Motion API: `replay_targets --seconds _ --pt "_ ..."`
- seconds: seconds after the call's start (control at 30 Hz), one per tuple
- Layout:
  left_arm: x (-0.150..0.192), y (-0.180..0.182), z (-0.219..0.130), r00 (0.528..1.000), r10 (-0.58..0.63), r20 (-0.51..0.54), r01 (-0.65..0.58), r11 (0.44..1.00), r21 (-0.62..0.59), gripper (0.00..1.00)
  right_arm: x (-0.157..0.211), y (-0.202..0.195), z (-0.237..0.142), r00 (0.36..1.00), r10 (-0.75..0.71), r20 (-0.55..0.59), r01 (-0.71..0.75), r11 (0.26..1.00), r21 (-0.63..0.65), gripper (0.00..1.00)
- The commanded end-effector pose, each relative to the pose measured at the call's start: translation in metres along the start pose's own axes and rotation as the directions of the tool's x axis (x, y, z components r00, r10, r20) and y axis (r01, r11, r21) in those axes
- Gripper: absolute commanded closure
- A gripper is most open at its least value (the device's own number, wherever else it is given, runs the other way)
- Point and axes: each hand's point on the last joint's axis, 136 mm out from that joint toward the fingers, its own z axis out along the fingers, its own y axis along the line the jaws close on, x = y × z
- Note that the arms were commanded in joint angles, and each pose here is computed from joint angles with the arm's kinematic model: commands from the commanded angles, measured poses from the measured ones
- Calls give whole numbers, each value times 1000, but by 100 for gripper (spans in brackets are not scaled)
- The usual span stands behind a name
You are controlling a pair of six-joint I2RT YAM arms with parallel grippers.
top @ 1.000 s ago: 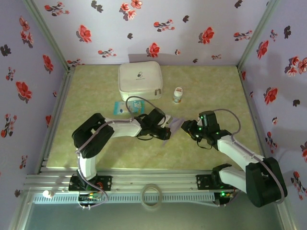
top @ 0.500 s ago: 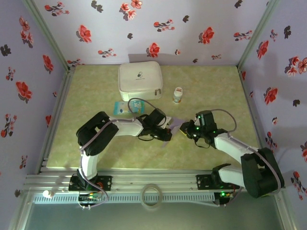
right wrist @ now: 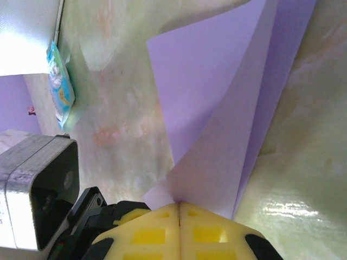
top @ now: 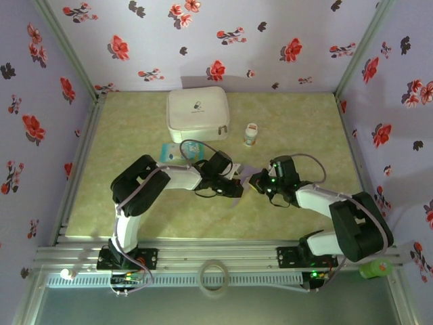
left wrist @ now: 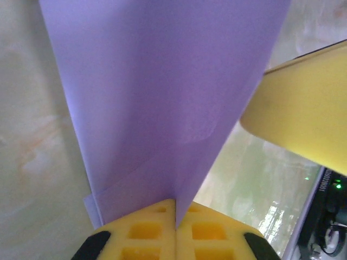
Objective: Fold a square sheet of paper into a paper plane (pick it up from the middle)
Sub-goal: Fold the wing for the fifth time at the center of the table.
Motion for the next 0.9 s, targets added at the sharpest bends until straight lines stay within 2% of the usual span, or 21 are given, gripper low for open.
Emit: replay_targets --seconds 0.0,0.47,0.73,0.87 --pt "0 1 4 998 -55 -23 56 997 49 99 -9 4 5 1000 1 31 -1 1000 -4 95" --pt "-2 -2 9 989 -139 -43 143 983 114 99 -20 0 3 997 -14 72 14 1000 6 94" --pt "-6 -1 12 980 -196 -31 199 970 141 100 -33 -6 -13 980 -31 197 30 1000 9 94" --pt "-8 -1 13 975 -221 -20 221 962 157 100 -29 -4 -17 986 -52 162 52 999 4 93"
